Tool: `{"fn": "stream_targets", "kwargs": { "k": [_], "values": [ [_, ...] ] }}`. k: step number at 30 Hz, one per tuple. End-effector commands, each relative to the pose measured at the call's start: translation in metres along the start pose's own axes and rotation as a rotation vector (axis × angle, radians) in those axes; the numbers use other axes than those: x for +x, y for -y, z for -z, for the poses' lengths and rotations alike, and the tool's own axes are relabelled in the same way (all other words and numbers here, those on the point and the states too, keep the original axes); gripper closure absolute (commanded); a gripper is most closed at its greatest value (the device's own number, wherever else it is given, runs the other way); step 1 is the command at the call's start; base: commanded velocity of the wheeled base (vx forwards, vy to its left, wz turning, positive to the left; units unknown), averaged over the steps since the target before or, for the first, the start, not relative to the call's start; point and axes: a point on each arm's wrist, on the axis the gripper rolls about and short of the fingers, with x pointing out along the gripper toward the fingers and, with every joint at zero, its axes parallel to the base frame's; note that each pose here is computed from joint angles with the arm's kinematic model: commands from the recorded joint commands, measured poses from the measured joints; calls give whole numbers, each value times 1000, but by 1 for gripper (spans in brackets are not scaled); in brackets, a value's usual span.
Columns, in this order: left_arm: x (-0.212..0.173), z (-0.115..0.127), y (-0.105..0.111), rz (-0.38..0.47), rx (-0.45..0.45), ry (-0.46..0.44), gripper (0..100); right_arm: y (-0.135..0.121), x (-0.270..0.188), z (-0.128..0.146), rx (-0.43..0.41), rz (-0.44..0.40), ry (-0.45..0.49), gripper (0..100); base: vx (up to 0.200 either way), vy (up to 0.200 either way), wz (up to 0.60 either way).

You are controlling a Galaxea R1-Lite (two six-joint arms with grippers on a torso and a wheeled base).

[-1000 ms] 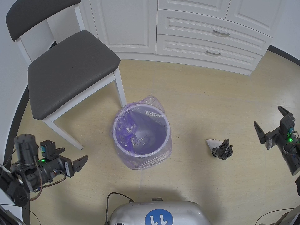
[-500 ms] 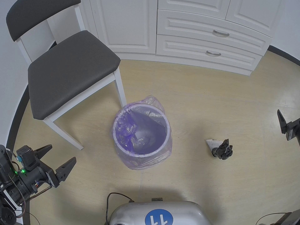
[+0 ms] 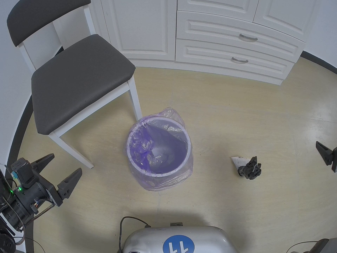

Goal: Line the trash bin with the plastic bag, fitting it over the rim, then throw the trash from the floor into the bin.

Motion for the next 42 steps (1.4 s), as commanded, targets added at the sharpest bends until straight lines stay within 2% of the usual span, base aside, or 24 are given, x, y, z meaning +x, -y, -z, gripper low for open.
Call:
{"fn": "stream_targets", "kwargs": {
  "k": [1, 6, 10, 14, 19, 21, 22, 27, 34, 38, 42],
  "values": [
    [-10, -20, 1, -14, 15, 123, 0, 30, -56, -51, 320, -151, 146, 0, 0, 0, 0],
    [-10, -29, 1, -18, 19, 166, 0, 26, -43, -69, 437, -147, 123, 0, 0, 0, 0],
    [-7, -30, 0, -67, 14, 158, 0, 25, -37, -72, 456, -133, 106, 0, 0, 0, 0],
    [-3, -28, -1, -95, 9, 113, 0, 21, -31, -68, 435, -124, 63, 0, 0, 0, 0],
    [0, -25, -1, -90, -9, 10, 0, 8, -16, -58, 356, -146, -92, 0, 0, 0, 0],
    [0, -25, -1, -90, -11, -2, 0, 5, -11, -57, 346, -149, -116, 0, 0, 0, 0],
    [0, -23, -1, -90, -13, -36, 0, -2, -1, -55, 325, -153, -161, 0, 0, 0, 0],
    [-2, -17, -2, -108, -7, -107, 0, -20, 24, -44, 277, -166, -272, 0, 0, 0, 0],
    [0, -21, -2, -132, -7, -145, 0, -25, 57, -32, 286, -210, -396, 0, 0, 0, 0],
    [0, -22, -2, -134, -7, -139, 0, -31, 69, -21, 261, -212, -464, 0, 0, 0, 0],
    [-1, -24, -2, -134, -6, -131, 0, -36, 76, -15, 234, -218, -480, 0, 0, 0, 0]
  ]
}}
